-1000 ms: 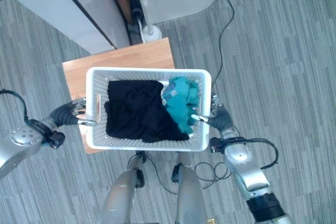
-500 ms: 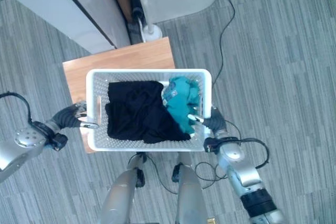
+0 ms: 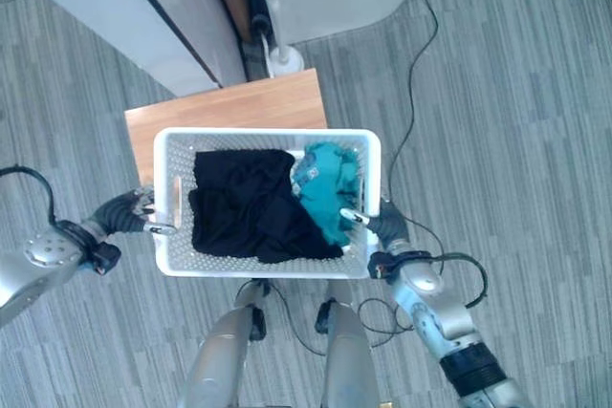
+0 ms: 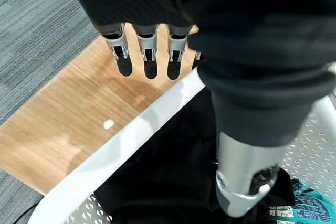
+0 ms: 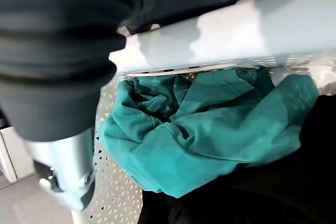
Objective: Grab the laundry basket,head to the washer,open it,put in the laundry and shut it.
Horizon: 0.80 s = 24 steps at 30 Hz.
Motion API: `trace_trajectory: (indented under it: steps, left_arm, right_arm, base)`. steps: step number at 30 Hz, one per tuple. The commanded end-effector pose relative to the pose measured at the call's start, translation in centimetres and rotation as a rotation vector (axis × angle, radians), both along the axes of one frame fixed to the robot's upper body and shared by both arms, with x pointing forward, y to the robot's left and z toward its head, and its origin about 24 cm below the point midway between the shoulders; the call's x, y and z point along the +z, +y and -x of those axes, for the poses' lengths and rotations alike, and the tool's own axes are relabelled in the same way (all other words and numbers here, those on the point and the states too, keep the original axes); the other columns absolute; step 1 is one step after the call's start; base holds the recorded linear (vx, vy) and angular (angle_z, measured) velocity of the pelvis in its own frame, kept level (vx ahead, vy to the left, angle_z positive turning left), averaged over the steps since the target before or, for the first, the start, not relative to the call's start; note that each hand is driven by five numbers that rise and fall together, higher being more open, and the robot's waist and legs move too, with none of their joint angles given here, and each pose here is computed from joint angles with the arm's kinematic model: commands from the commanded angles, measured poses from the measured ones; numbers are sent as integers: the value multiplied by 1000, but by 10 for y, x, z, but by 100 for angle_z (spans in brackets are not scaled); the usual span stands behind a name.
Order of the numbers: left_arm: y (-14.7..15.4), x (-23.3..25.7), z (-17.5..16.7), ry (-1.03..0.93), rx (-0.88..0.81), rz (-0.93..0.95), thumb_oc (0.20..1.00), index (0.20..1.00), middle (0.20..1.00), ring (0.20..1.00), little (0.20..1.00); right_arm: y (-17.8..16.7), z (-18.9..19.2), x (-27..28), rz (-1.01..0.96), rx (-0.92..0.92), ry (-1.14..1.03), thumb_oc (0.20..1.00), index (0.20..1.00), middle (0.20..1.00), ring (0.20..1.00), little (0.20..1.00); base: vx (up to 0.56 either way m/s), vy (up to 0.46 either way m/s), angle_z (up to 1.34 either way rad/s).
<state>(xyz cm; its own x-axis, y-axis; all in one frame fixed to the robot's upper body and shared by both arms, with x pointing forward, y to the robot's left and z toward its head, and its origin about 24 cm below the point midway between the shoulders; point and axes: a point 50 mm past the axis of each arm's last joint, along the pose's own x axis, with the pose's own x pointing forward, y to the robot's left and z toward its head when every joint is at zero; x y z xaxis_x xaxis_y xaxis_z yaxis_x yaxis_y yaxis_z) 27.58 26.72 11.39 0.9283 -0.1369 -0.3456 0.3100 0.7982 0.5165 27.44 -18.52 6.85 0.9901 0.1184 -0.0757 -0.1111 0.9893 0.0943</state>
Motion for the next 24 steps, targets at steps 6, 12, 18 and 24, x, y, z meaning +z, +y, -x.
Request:
trace_trajectory:
  steps: [6, 12, 18, 24]
  left_arm:
    - [-51, 11, -7, -106, -217, 92, 1000, 1000, 1000, 1000, 1000]
    - [-59, 11, -12, -122, -227, 110, 1000, 1000, 1000, 1000, 1000]
    - [-61, 13, -14, -130, -236, 109, 1000, 1000, 1000, 1000, 1000]
    - [-70, 13, -16, -132, -258, 129, 1000, 1000, 1000, 1000, 1000]
  right_arm:
    - [62, 6, 18, -99, 273, -91, 1000, 1000, 1000, 1000, 1000]
    - [65, 4, 27, -87, 286, -130, 1000, 1000, 1000, 1000, 1000]
    - [72, 1, 35, -92, 314, -157, 1000, 1000, 1000, 1000, 1000]
    - [89, -5, 42, -105, 383, -171, 1000, 1000, 1000, 1000, 1000]
  base:
    - [-2, 1, 1]
    - [-4, 4, 2]
    - [-2, 11, 3]
    - [0, 0, 0]
